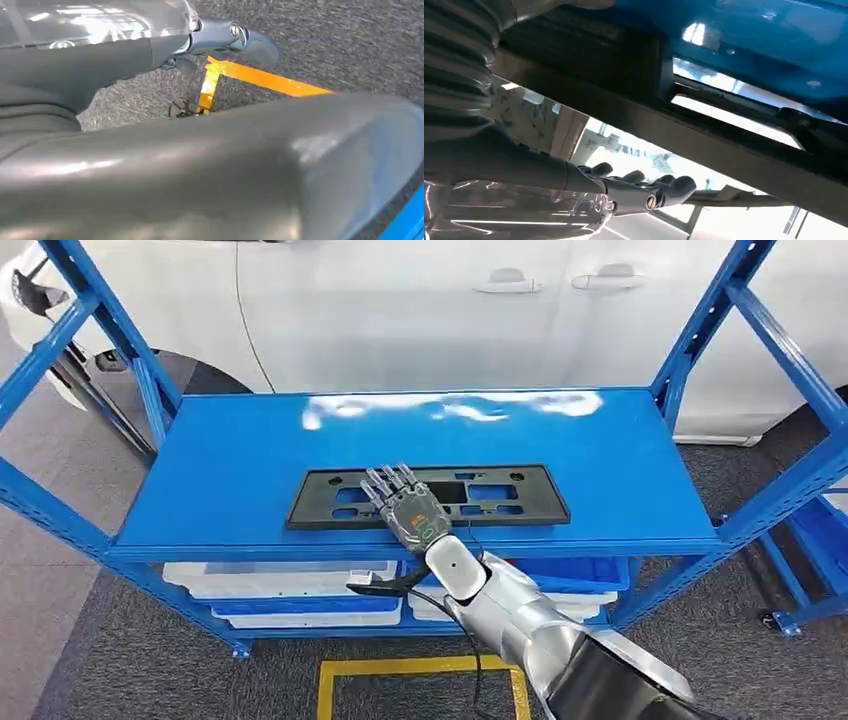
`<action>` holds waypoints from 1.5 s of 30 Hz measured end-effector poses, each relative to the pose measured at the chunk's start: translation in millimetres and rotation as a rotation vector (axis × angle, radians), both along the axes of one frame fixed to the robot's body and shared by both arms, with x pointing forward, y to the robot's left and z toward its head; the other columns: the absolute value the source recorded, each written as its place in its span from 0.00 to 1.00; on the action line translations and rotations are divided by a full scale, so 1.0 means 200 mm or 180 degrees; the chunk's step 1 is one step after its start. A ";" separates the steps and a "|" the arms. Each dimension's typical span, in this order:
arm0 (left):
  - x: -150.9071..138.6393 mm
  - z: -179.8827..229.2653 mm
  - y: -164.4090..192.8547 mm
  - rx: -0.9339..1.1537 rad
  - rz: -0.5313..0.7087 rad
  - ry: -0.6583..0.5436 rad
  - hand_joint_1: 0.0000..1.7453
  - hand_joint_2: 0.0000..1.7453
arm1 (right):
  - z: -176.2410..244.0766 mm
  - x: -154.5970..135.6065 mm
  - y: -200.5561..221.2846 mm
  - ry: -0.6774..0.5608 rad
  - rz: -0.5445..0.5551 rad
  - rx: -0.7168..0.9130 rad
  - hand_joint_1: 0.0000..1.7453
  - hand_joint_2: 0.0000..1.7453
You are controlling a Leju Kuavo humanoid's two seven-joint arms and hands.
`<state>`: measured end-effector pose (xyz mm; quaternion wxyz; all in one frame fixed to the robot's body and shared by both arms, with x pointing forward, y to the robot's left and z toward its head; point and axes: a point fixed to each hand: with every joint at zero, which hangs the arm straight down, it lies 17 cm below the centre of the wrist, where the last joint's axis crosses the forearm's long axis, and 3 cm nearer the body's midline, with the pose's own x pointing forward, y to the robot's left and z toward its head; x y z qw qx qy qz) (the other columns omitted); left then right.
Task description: Take the parts from the cabinet and place them on the table.
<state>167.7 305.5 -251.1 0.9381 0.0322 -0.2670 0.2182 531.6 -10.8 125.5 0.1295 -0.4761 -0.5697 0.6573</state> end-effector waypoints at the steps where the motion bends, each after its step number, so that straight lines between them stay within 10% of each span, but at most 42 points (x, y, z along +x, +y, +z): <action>1: 0.00 0.00 0.00 0.0000 0.0000 0.0000 0.00 0.00 | 0.00 0.00 0.00 0.0000 0.0000 -0.0003 0.00 1.00; 11: 0.01 0.00 0.00 0.0003 -0.0013 -0.0008 0.00 0.00 | 0.02 0.04 -0.03 -0.0003 -0.0090 -0.0021 0.00 1.00; 12: 0.01 0.00 0.00 0.0006 -0.0020 -0.0009 0.00 0.00 | 0.00 0.04 -0.04 0.0037 -0.0134 -0.0062 0.83 1.00; 13: 0.01 0.00 0.00 0.0008 -0.0024 -0.0008 0.00 0.00 | -0.02 0.05 -0.05 0.0078 -0.0173 -0.0104 1.00 1.00; 45: 0.11 0.06 0.04 0.0074 0.0094 -0.0328 0.00 0.00 | 0.00 0.24 -0.28 0.0669 -0.1174 -0.0246 1.00 1.00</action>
